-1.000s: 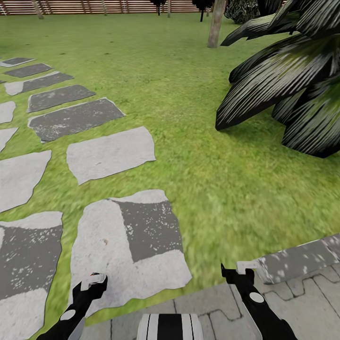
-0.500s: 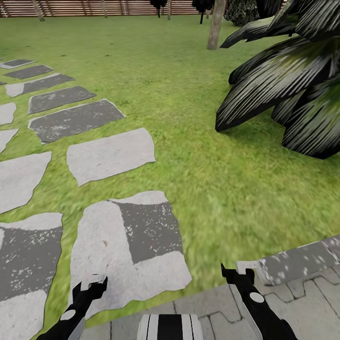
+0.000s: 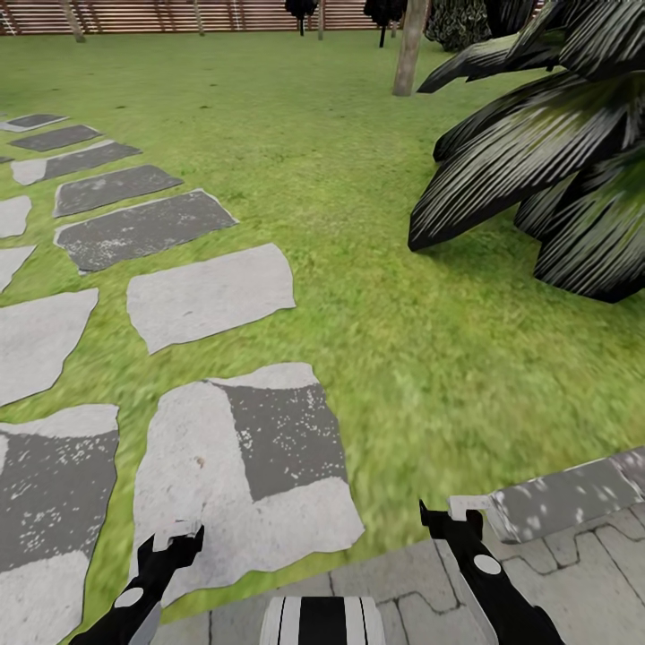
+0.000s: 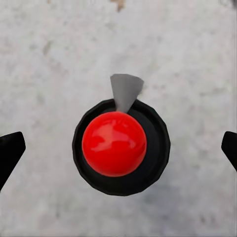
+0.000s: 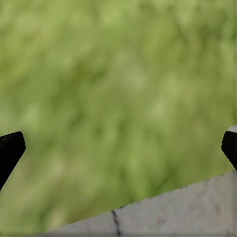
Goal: In the garden, pick up the pesticide atomizer on the floor and spray pesticide onto both trees until each tree trunk is fully covered.
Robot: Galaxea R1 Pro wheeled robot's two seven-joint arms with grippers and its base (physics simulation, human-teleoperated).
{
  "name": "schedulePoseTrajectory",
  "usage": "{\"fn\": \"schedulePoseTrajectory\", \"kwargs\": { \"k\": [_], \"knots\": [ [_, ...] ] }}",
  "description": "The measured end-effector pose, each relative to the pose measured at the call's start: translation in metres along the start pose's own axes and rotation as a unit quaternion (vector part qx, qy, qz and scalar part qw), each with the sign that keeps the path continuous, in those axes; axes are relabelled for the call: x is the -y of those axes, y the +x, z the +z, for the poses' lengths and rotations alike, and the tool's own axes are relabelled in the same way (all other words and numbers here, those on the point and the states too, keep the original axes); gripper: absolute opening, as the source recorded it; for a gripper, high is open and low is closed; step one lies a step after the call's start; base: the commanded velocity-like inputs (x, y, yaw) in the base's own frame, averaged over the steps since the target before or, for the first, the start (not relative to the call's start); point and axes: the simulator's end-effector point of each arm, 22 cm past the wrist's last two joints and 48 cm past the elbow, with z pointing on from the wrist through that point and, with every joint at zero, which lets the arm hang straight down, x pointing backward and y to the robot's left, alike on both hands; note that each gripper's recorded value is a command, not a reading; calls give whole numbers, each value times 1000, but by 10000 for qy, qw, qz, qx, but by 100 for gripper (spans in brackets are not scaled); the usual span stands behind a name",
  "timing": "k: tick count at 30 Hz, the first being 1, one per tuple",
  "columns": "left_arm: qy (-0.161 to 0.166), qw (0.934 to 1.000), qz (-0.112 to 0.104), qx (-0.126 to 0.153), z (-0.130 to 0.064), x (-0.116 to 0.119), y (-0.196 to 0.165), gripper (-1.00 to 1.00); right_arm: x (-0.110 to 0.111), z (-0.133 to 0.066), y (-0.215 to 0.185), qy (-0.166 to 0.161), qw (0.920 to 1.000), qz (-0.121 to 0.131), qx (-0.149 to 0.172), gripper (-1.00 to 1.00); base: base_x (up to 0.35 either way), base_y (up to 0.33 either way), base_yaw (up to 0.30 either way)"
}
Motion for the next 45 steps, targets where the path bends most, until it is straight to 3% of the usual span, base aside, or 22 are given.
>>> {"fn": "schedulePoseTrajectory", "kwargs": {
  "k": [5, 6, 31, 45],
  "knots": [
    [0, 10000, -5, 6, 0, 0, 0, 100, 0, 0, 0, 0, 10000, 0, 2, 100, 0, 0, 0],
    [-3, 10000, -4, 6, 0, 0, 0, -100, 0, 0, 0, 0, 10000, 0, 2, 100, 0, 0, 0],
    [-11, 9999, -16, 116, 0, -1, -5, -100, 0, 0, 0, 0, 10000, 0, 2, 100, 0, 0, 0],
    [7, 9992, -58, 389, -9, -1, -36, -100, 2, -10, -32, 6, 9996, 20, 287, 100, 0, 0, 0]
  ]
}}
